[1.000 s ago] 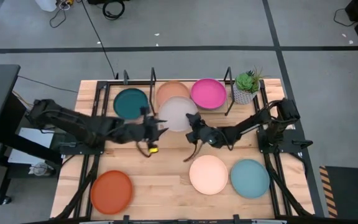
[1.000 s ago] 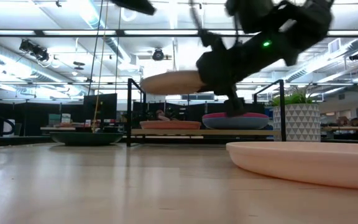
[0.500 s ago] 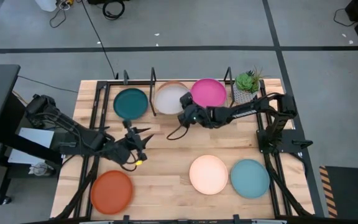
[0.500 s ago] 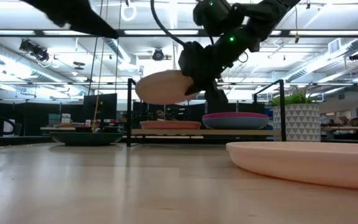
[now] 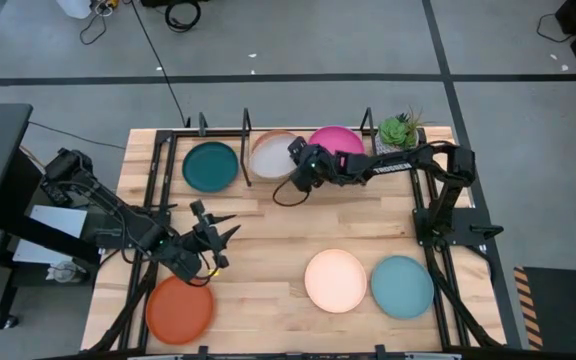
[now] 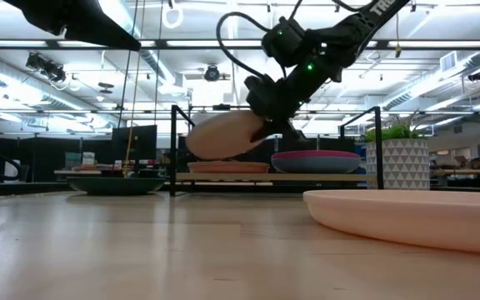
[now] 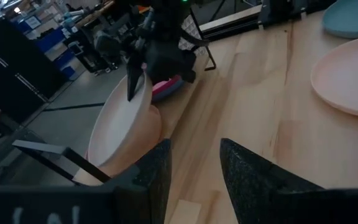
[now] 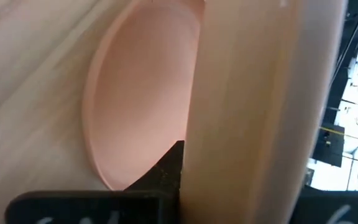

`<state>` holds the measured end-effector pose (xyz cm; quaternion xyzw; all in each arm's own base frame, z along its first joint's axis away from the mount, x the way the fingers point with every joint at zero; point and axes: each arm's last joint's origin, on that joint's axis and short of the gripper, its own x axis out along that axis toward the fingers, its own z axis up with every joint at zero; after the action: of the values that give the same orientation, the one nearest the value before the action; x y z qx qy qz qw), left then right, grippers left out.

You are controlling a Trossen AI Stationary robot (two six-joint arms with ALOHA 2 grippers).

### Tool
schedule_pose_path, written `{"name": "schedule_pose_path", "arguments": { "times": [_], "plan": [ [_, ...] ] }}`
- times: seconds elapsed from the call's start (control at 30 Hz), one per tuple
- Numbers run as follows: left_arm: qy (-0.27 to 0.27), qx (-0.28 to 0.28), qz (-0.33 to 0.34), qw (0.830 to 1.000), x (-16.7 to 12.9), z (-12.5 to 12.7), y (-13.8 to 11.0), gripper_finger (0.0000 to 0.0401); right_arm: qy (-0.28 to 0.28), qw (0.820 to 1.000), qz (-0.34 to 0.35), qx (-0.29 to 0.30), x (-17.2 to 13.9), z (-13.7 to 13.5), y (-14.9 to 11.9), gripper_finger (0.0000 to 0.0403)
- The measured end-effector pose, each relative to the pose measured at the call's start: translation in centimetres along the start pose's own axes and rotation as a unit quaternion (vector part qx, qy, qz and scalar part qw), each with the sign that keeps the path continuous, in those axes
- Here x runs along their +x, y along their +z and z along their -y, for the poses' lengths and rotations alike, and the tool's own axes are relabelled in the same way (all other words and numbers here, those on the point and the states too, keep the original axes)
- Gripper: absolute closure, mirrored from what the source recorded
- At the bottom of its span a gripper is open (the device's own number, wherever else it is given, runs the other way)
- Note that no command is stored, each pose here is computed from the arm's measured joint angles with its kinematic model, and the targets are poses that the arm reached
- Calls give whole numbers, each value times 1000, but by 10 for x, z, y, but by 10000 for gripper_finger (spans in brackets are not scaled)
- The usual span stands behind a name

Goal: Place and stack plates onto a shelf
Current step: Stack the gray plate on top of the brown plate on the shelf

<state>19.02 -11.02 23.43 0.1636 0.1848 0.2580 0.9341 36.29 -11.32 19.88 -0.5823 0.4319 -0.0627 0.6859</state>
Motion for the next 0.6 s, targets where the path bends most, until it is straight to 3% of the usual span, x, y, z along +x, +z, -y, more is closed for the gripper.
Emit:
{"name": "schedule_pose_path", "arguments": {
  "times": [0.27, 0.6],
  "plan": [
    [5, -5, -3, 1000, 2, -1, 0, 257, 7, 1000, -16, 15, 8, 3, -21, 329],
    [-18, -29, -24, 999, 12, -4, -1, 257, 33, 998, 46, -5, 8, -1, -16, 305]
  ]
}}
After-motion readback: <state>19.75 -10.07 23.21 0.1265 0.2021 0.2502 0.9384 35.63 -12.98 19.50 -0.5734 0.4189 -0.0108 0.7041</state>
